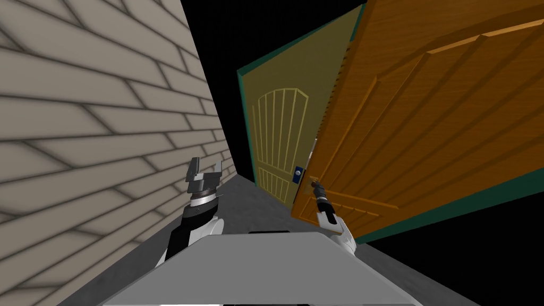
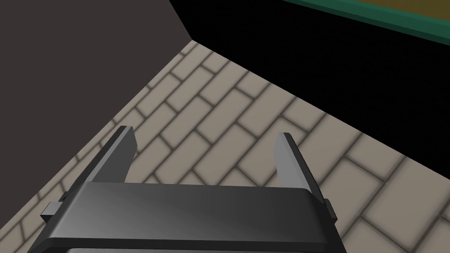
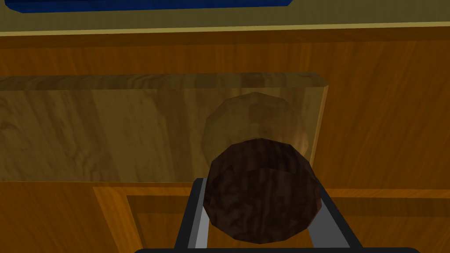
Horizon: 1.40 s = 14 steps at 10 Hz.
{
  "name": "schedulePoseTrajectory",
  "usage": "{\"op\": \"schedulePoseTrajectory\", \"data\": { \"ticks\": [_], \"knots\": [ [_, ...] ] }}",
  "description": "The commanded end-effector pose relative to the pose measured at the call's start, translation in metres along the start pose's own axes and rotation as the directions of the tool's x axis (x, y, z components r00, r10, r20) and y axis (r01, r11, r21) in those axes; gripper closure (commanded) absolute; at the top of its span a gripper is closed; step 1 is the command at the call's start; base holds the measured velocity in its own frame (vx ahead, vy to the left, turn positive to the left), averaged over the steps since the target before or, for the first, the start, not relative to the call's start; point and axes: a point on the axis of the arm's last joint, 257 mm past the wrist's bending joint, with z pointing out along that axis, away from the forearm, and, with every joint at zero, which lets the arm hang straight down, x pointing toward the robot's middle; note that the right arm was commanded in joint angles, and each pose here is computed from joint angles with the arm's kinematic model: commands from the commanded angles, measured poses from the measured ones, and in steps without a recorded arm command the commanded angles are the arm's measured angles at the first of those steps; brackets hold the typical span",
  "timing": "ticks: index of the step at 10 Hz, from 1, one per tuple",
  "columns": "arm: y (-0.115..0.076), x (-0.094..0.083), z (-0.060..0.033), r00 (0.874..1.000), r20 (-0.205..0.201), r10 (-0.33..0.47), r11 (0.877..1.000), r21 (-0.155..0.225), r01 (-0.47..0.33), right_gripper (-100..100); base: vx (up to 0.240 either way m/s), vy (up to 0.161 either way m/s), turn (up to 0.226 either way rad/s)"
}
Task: Pull the door open
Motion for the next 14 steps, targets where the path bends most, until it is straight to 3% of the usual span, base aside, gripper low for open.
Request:
{"op": "schedulePoseTrajectory", "data": {
  "ticks": [1,3,6,11,14],
  "knots": [
    [-0.003,-0.001,-0.0014,1.000,0.002,0.000,1.000,0.006,0.000,100,-0.022,0.000,0.006],
    [-0.003,-0.001,-0.0014,1.000,0.002,0.000,1.000,0.006,0.000,100,-0.006,0.001,-0.001],
    [-0.003,0.009,-0.0005,1.000,-0.030,0.002,1.000,0.006,-0.002,100,-0.176,-0.029,0.087],
    [0.001,0.038,0.0026,0.992,-0.123,0.010,1.000,0.000,-0.010,100,-0.236,-0.090,0.161],
    [0.002,0.050,0.0028,0.987,-0.158,0.013,1.000,-0.001,-0.014,100,-0.254,-0.061,0.116]
  ]
}}
